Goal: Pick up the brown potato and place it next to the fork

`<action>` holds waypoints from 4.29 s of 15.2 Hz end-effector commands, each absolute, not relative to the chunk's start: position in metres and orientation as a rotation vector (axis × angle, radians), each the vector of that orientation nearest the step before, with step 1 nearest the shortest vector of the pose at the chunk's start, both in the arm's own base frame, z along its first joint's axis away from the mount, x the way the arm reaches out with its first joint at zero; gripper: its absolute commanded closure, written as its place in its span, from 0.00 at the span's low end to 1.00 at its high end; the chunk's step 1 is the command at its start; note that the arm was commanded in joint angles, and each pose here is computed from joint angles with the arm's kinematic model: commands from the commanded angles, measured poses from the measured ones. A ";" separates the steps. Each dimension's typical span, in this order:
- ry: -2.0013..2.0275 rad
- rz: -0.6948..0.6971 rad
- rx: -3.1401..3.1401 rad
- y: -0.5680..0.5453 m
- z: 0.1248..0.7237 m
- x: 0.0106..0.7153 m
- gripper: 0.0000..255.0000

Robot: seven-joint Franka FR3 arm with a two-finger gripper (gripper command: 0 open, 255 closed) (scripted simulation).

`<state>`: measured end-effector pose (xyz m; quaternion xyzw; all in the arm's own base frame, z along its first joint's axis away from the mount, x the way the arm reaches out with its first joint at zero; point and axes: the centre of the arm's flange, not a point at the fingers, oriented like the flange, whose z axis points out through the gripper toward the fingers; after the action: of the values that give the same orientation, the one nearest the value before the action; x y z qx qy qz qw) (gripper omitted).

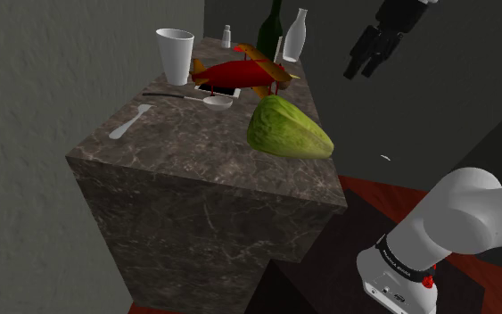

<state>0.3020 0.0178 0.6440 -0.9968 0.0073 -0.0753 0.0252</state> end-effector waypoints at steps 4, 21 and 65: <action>0.110 -0.261 -3.099 0.015 0.626 0.334 0.00; 0.624 -0.425 -3.138 -0.040 0.538 0.514 0.00; 0.954 -0.527 -3.113 -0.117 0.499 0.626 1.00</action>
<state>0.6245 -0.1164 0.4943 -0.9409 0.2884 -0.1593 -0.0781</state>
